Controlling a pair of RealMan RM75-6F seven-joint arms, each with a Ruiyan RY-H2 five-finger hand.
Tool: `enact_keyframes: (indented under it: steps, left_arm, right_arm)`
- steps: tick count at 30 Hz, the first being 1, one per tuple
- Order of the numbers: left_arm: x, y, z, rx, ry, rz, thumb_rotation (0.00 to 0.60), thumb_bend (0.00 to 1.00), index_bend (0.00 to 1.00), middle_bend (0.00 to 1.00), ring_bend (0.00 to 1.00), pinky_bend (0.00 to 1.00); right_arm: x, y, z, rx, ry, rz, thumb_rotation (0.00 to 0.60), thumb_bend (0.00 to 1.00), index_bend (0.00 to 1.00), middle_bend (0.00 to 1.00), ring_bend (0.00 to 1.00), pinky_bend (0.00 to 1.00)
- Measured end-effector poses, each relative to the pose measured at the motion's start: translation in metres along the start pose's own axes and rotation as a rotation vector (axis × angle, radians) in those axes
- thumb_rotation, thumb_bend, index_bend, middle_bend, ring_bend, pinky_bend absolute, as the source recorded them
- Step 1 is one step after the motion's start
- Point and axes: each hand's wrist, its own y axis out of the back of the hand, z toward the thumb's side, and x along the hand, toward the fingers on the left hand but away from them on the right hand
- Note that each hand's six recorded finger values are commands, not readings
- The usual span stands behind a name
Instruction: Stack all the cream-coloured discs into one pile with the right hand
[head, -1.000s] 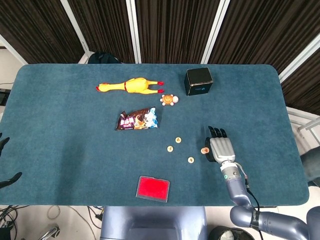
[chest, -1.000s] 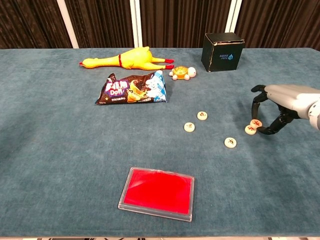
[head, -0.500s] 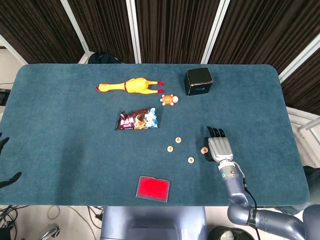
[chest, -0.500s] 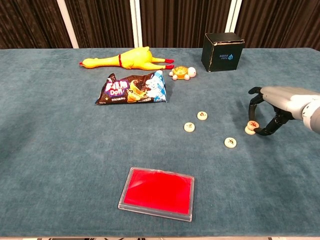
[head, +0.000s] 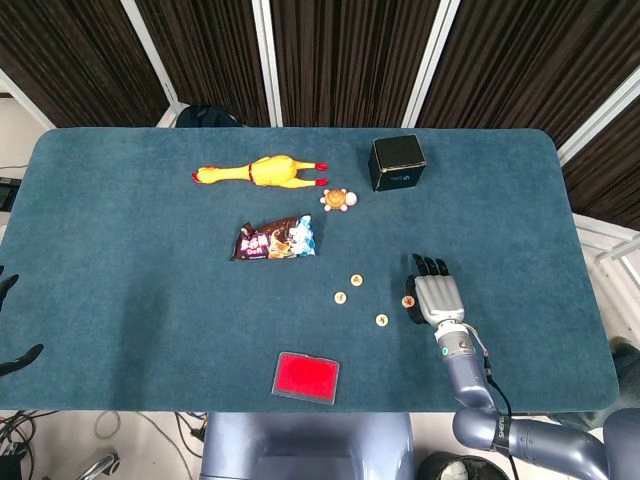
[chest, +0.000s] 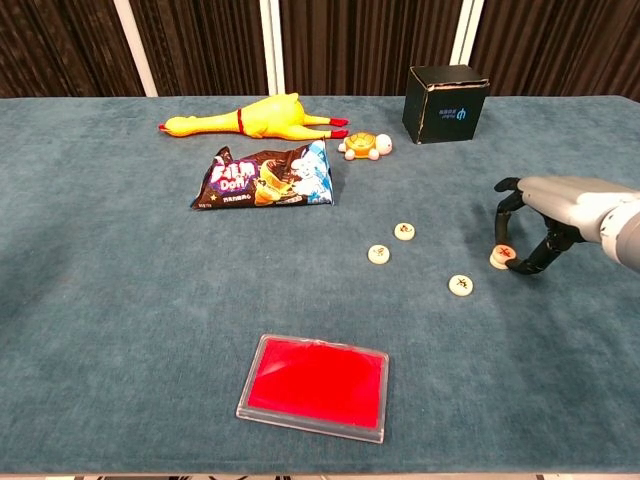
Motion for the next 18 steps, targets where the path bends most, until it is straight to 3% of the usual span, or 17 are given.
enact_keyframes:
  steps: [18]
  left_arm:
    - [-0.0001, -0.0008, 0.0000, 0.005, -0.001, -0.004, 0.600, 0.10, 0.12, 0.00, 0.00, 0.03]
  right_arm:
    - [-0.0001, 0.0010, 0.0018, 0.015, 0.006, 0.008, 0.600, 0.41, 0.49, 0.00, 0.00, 0.00]
